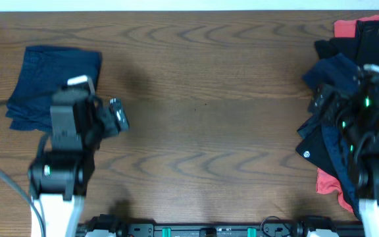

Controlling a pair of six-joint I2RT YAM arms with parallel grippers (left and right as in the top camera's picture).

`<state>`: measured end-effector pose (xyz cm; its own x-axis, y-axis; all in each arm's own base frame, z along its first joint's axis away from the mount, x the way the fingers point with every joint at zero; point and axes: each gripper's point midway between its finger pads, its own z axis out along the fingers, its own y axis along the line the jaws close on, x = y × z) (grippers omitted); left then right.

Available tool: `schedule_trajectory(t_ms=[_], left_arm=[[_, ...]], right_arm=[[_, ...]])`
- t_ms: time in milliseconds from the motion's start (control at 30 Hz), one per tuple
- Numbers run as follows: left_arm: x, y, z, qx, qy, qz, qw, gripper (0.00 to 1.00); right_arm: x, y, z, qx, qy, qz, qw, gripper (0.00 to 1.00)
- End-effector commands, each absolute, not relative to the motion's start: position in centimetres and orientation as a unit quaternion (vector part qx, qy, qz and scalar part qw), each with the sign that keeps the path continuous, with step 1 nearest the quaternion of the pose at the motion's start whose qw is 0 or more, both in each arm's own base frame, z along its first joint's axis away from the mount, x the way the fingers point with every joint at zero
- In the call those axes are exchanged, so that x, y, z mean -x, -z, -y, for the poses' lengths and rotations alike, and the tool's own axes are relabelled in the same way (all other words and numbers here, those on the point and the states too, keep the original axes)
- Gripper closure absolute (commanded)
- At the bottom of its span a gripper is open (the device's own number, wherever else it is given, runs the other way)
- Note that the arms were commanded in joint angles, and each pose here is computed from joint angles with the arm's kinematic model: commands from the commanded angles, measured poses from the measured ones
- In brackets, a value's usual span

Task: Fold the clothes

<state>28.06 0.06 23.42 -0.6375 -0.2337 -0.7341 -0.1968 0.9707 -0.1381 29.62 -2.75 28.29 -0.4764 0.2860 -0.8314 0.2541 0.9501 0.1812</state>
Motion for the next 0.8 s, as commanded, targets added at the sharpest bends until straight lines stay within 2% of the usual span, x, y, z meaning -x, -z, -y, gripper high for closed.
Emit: schedule_trajectory(t_ms=[0, 400, 767], left_arm=[[-27.2, -22.3, -0.5, 0.105, 0.006, -0.897, 0.430, 0.02], [-27.6, -21.1, -0.6, 0.105, 0.005, -0.897, 0.430, 0.02], [-28.1, -19.6, -0.5, 0.105, 0.001, -0.909, 0.404, 0.02]], right_arm=[[-28.2, -26.4, 3.7, -0.187, 0.003, -0.853, 0.487, 0.01], [-25.6, -21.3, 3.3, -0.184, 0.009, -0.894, 0.408, 0.01], [-24.3, -19.8, 3.2, -0.184, 0.015, -0.911, 0.369, 0.01]])
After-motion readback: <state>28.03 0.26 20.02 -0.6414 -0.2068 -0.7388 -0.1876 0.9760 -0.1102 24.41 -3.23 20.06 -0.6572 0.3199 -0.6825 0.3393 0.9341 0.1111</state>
